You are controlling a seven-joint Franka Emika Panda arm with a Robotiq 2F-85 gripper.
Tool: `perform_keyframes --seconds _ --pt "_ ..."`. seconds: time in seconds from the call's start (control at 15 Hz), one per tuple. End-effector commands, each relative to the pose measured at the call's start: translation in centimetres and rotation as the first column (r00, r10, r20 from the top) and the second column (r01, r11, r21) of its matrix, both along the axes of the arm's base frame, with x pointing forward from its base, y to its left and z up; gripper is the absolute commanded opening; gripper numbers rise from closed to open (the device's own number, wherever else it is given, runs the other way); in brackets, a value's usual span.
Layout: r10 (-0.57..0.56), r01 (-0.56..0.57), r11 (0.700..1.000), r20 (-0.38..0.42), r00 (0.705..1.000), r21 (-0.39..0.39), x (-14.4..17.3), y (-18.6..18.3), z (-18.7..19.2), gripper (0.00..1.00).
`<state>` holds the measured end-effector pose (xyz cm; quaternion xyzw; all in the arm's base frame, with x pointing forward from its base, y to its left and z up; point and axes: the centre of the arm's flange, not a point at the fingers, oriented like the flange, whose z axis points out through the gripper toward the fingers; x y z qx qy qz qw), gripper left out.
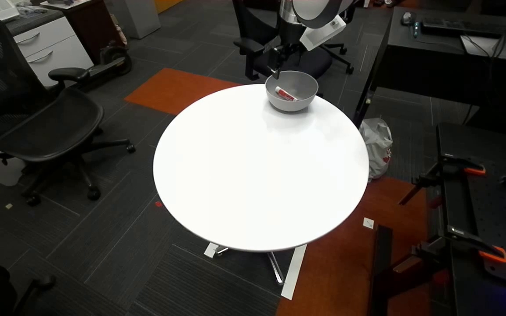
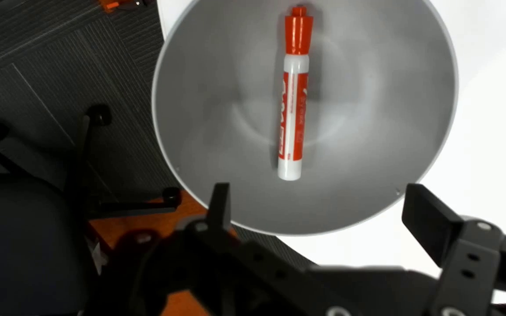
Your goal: Put the marker in the bowl
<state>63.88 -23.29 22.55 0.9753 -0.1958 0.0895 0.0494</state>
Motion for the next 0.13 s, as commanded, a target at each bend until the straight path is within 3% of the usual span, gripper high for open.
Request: perform_keyframes --seconds 0.0,0.07 --pt "0.0 0.0 1.0 0.0 1.0 0.0 0.0 0.02 -0.01 1.0" --pt "0.0 0.0 1.0 0.0 1.0 0.0 0.01 0.03 -0.02 1.0"
